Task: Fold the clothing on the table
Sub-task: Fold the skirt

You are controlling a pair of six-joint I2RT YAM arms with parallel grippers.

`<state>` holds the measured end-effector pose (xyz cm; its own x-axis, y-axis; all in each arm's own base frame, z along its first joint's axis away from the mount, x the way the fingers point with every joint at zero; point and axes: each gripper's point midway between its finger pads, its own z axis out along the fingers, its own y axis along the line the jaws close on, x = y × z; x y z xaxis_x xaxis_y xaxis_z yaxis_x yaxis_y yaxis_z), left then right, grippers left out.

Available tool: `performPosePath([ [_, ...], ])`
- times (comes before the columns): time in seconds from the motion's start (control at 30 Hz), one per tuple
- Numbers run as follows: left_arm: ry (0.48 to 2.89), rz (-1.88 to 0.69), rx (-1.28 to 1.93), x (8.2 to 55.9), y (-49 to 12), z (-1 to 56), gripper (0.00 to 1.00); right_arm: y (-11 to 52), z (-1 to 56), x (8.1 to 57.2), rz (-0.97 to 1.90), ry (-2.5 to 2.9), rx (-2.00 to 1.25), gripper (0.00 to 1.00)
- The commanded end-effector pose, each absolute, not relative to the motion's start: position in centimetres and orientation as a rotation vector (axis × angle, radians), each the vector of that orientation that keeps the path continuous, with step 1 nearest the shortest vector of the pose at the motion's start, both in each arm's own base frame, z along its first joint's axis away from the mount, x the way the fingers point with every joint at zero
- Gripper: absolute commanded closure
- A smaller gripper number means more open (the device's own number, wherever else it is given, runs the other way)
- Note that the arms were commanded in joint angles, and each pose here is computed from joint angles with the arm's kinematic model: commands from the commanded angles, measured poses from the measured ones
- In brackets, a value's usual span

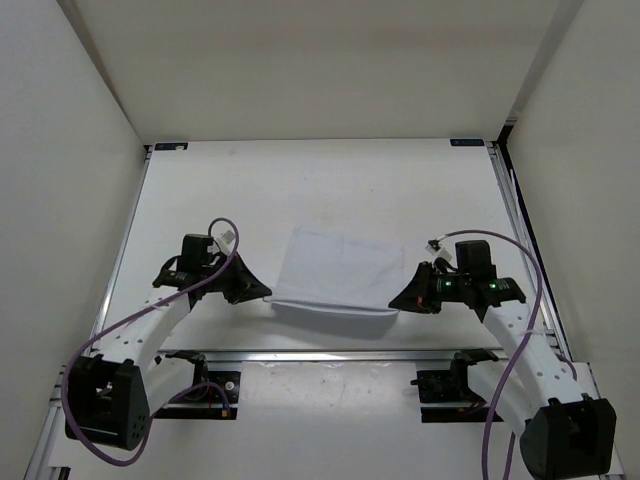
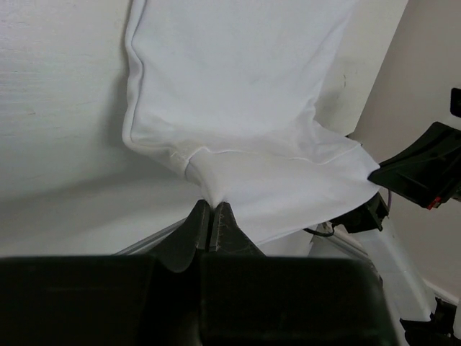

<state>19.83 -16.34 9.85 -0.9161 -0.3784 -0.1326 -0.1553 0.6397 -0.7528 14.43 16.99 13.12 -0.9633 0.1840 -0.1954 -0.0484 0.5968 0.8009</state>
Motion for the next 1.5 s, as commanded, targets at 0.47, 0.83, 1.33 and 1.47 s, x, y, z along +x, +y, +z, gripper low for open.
performPosePath([
  [0.47, 2.418, -1.278, -0.408, 27.6, -19.1, 16.9, 1.00, 16.5, 13.9, 14.6, 1.262, 2.649, 0.271, 1.00],
  [0.83, 2.452, -1.282, -0.380, 31.9, -23.4, 15.0, 1.00, 15.6, 14.6, 19.1, 1.270, 2.544, 0.401, 1.00],
  [1.33, 2.472, -1.164, -0.481, 35.2, -21.6, 12.7, 1.00, 14.3, 14.7, 27.2, 1.224, 2.464, 0.419, 0.99],
  [1.47, 2.483, -1.128, -0.515, 36.2, -21.3, 11.7, 1.00, 14.4, 14.7, 29.2, 1.216, 2.470, 0.404, 0.99],
])
